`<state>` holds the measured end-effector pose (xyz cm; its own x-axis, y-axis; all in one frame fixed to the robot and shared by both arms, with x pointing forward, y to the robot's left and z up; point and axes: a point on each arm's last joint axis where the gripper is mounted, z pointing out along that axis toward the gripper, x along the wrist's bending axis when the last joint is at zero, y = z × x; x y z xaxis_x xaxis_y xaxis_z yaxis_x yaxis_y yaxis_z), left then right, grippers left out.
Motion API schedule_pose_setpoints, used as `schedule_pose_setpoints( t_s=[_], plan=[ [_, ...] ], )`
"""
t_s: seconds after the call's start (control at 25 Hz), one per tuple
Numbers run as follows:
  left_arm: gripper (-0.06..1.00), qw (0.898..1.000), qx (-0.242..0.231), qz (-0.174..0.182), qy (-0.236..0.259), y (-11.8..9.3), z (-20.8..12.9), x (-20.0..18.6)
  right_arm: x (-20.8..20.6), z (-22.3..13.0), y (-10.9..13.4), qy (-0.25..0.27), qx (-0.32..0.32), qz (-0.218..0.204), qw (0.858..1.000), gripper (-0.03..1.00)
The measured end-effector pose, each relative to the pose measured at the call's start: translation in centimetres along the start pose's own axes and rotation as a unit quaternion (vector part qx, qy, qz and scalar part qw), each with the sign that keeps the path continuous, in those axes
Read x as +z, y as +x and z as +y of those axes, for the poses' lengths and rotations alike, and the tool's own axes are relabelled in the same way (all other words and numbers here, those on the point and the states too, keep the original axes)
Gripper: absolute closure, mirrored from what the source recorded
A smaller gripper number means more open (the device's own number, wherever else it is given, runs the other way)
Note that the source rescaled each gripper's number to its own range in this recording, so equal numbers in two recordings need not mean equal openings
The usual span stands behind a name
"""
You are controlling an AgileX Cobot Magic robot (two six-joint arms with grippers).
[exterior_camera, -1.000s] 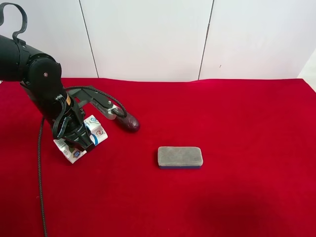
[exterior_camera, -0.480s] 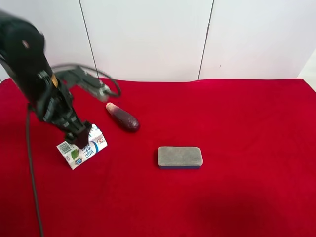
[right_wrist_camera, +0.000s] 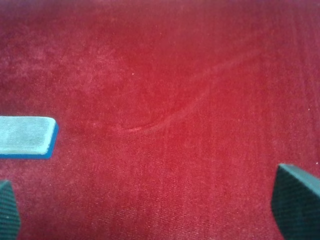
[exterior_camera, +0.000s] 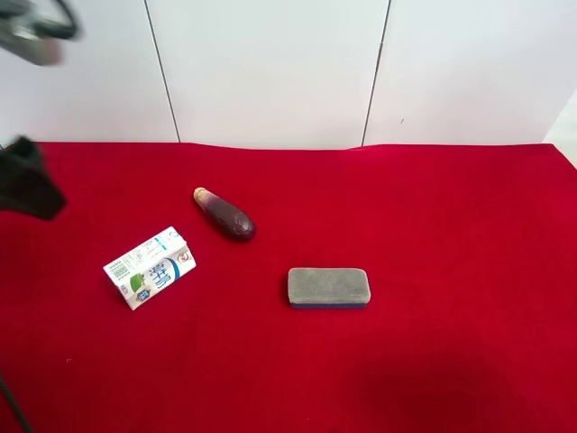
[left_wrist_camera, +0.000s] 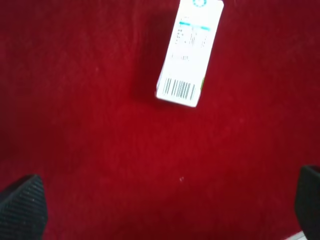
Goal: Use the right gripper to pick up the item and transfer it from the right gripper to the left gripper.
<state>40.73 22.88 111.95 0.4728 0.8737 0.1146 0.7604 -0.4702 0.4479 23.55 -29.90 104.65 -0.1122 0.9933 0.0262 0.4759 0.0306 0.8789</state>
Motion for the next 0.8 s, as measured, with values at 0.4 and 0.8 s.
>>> schedule_pose_setpoints(
  t_s=[0.4, 0.8],
  plan=[
    [-0.05, 0.992, -0.018, 0.011, -0.124, -0.8, -12.4, -4.4, 0.0, 0.0, 0.0, 0.000, 0.000, 0.000, 1.000, -0.03],
    [-0.05, 0.965, -0.067, 0.004, -0.255, -1.7, -19.7, -4.6, 0.0, 0.0, 0.0, 0.000, 0.000, 0.000, 1.000, -0.03]
  ],
)
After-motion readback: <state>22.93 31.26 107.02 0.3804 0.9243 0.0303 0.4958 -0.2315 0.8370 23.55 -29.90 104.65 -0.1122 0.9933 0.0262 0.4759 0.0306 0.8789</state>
